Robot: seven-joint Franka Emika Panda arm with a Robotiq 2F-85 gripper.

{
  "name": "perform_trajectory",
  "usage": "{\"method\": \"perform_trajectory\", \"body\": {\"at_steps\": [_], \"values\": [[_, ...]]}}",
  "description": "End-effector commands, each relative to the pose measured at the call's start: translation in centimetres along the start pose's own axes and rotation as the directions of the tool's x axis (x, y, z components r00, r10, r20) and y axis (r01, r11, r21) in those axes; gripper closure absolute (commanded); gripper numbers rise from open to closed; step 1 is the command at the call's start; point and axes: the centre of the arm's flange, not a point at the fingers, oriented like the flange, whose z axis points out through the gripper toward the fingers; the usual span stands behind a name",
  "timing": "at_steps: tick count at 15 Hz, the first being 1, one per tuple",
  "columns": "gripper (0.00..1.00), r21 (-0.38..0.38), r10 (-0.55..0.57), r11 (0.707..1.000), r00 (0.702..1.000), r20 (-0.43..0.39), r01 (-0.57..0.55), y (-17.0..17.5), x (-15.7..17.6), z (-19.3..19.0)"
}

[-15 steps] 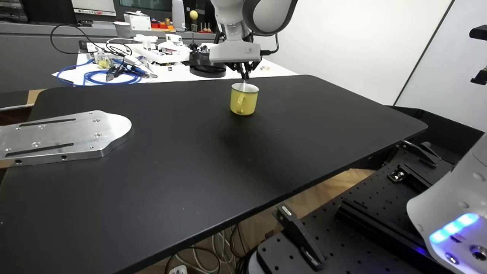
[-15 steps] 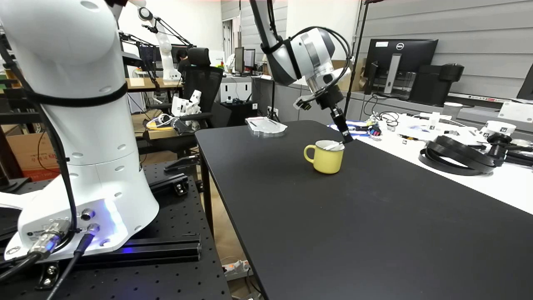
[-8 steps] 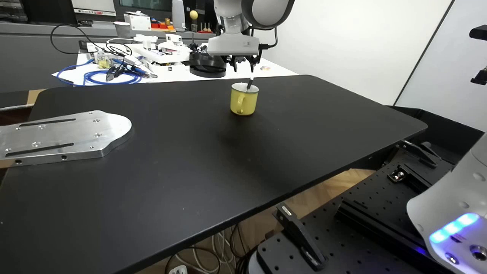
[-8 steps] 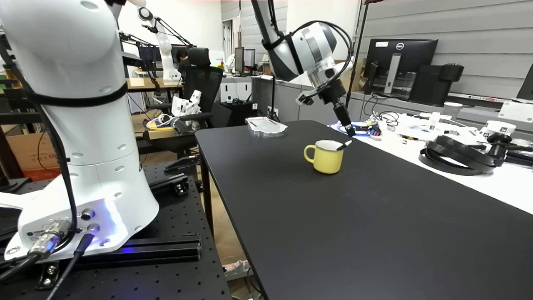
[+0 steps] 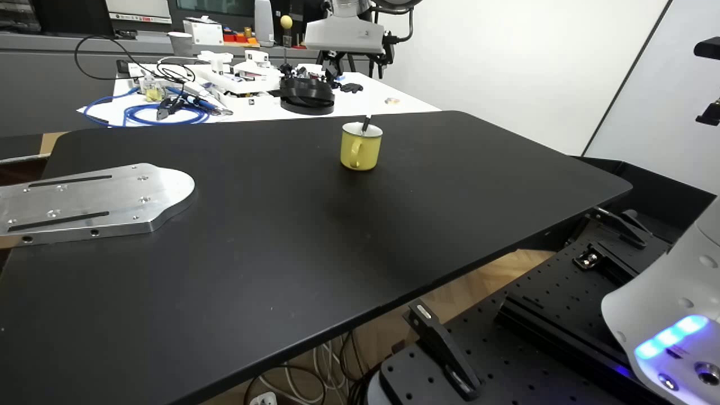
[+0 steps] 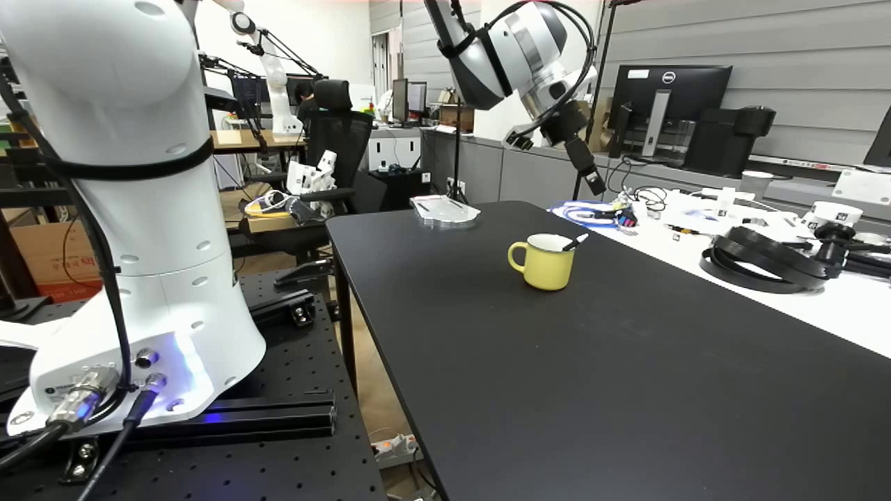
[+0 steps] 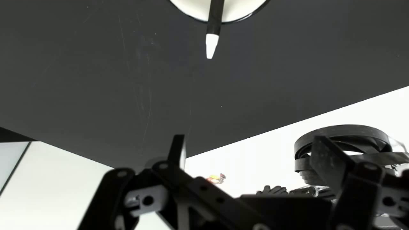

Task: Pick up the pen and put it in the cup

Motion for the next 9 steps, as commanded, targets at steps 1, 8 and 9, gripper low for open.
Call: {"method": "perform_trajectory", "body": {"at_steps": [1,8,9], "values": [[0.0,-0.005,0.043,0.999,0.999,-0.021,-0.043,0.64,0.55,-0.85],[0.0,-0.008,0.01,1.0,1.0,-0.007,-0.01,0.26,0.52,-0.28],[0.0,-0.008,0.01,1.0,1.0,-0.007,-0.01,0.26,0.52,-0.28]]}}
